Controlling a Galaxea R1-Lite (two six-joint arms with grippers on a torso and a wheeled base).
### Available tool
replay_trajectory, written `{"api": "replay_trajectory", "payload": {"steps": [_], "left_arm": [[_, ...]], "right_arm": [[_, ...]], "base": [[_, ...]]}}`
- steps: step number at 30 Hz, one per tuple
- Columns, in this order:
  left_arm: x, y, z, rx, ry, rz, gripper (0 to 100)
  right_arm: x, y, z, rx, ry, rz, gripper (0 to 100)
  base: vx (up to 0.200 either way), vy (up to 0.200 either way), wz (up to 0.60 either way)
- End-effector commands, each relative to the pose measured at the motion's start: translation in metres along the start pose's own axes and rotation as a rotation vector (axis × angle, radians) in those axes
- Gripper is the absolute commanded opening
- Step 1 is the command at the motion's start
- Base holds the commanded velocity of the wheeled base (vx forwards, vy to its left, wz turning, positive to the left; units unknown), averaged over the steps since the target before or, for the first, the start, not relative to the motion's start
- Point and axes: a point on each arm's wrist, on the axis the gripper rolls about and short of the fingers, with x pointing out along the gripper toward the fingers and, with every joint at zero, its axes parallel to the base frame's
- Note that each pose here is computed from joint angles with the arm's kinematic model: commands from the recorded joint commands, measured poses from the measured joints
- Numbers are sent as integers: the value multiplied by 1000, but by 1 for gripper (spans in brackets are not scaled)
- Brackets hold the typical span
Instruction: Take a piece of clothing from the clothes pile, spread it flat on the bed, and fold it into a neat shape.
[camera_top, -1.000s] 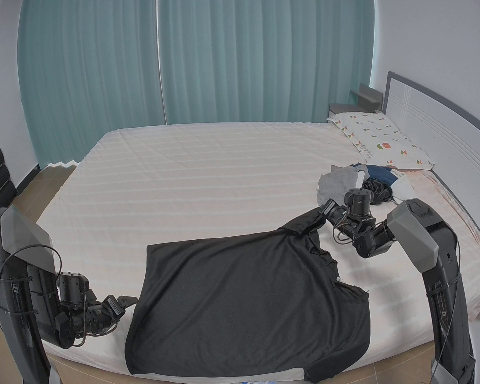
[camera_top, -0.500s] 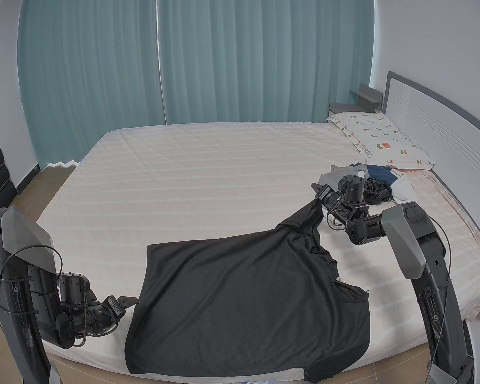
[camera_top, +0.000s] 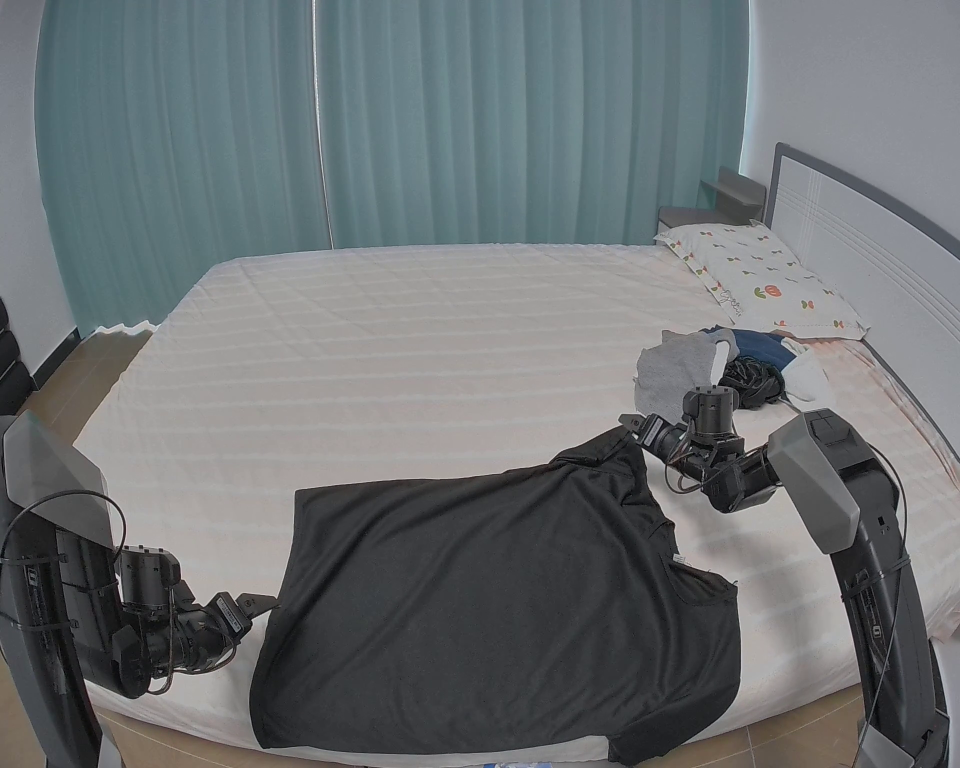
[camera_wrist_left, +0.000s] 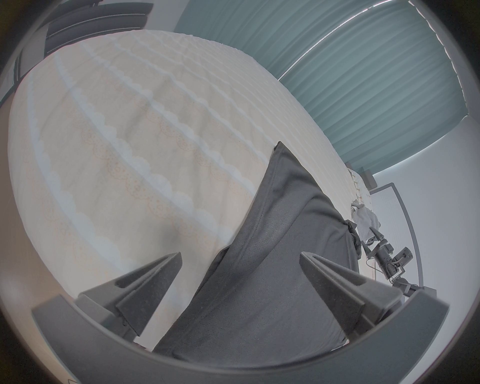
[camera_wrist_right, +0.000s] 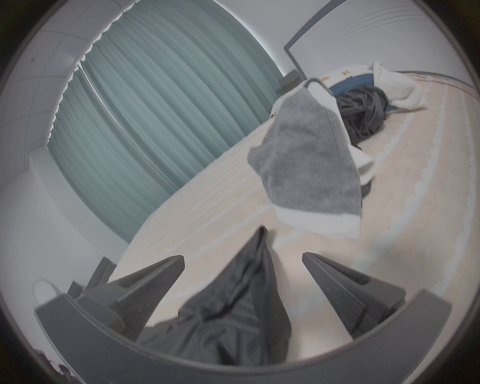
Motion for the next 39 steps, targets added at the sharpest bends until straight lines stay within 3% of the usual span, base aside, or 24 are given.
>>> {"api": "replay_trajectory", "payload": {"steps": [1, 10, 11, 15, 23, 32, 33, 39], "left_arm": [[0, 0, 0, -1, 2, 1, 100], [0, 0, 0, -1, 1, 3, 100], [0, 0, 0, -1, 1, 3, 100], [0, 0, 0, -1, 1, 1, 100], [0, 0, 0, -1, 0, 2, 100], [0, 0, 0, -1, 1, 3, 100], [0, 0, 0, -1, 1, 3, 100], [0, 0, 0, -1, 1, 3, 100]], "right_arm": [[-16, -2, 0, -39, 68, 3, 100], [-15, -14, -23, -62, 157, -34, 100], [-15, -15, -25, -65, 164, -38, 0], [-13, -17, -21, -61, 146, -36, 0], [-9, -17, 19, -53, -36, 21, 0], [-12, -19, 12, -52, -13, 23, 0], [-16, -20, 4, -52, 26, 17, 100], [-24, -15, -8, -62, 88, 51, 100]], "base": [[0, 0, 0], [0, 0, 0], [0, 0, 0], [0, 0, 0], [0, 0, 0], [0, 0, 0], [0, 0, 0], [0, 0, 0]]}}
